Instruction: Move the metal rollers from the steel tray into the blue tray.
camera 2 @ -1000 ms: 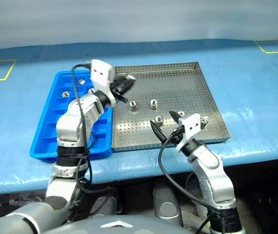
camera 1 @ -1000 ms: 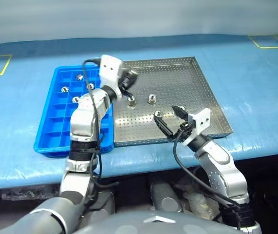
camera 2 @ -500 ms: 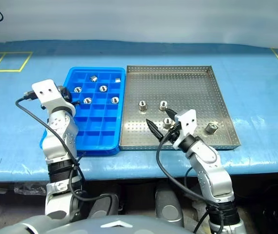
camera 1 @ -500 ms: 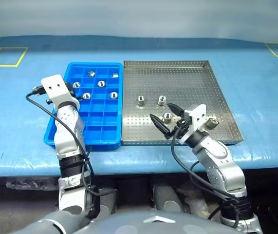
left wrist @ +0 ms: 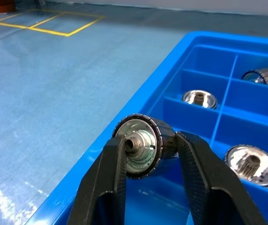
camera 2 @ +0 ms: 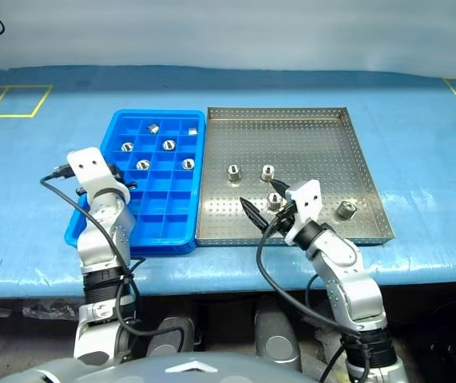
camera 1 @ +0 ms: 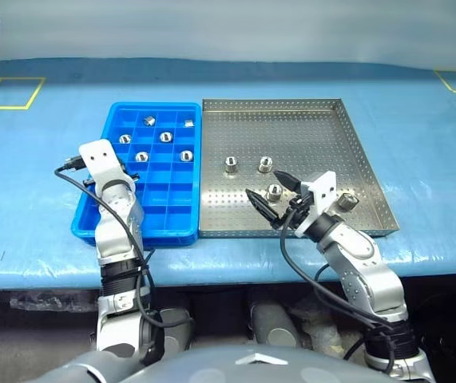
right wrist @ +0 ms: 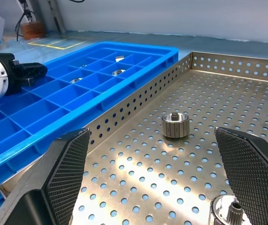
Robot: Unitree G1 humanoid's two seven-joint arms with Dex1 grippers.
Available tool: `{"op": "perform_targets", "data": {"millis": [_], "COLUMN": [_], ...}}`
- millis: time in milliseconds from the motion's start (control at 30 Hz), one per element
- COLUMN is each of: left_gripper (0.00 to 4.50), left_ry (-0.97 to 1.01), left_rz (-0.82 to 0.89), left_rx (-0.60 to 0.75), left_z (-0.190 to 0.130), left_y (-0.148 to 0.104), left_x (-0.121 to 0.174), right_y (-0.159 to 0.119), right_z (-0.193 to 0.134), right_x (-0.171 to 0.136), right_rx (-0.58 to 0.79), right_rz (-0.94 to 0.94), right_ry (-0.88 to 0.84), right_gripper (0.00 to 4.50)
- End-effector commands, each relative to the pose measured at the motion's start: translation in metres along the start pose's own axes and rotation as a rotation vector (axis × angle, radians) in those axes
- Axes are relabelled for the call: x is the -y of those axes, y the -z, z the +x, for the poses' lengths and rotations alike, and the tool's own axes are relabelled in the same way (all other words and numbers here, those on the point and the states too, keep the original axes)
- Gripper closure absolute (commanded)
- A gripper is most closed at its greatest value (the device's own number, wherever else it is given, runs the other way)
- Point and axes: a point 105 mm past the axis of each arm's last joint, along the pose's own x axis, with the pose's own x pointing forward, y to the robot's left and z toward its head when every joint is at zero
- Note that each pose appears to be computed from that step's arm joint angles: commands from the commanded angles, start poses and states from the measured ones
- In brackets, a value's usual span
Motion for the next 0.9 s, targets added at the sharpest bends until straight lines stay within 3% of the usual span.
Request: {"op": "perform_targets", "data": {"millis": [33, 167, 267, 433, 600, 700, 900], "left_gripper": [3.15, 3.15, 2.19, 0.51, 0.51, 0.51, 0.51], "left_ry": [-0.008, 0.031, 0.056, 0.317, 0.728, 0.891, 1.069], "left_rz": [-0.028, -0.053, -0.047, -0.039, 0.057, 0.185, 0.267], "left_rx": [0.006, -0.043, -0.052, 0.134, 0.302, 0.32, 0.289], "left_z": [-0.006, -0.01, -0.011, -0.024, -0.054, -0.065, -0.071], "left_y": [-0.003, 0.007, 0.008, -0.03, -0.063, -0.062, -0.059], "left_x": [-0.003, 0.003, 0.007, 0.04, 0.093, 0.12, 0.16], "right_y": [-0.009, -0.01, -0.01, -0.01, -0.011, -0.013, -0.013], "right_z": [0.0, 0.001, 0.002, 0.001, -0.001, -0.001, -0.006], "right_x": [0.001, 0.001, 0.001, 0.002, 0.003, 0.004, 0.006], "right_rx": [0.032, 0.03, 0.029, 0.028, 0.037, 0.046, 0.059], "right_rz": [-0.019, -0.022, -0.025, -0.03, -0.035, -0.038, -0.032], "right_ry": [-0.006, -0.009, -0.009, -0.006, 0.011, 0.021, 0.057], "right_gripper": [0.0, 0.0, 0.0, 0.0, 0.0, 0.0, 0.0]}}
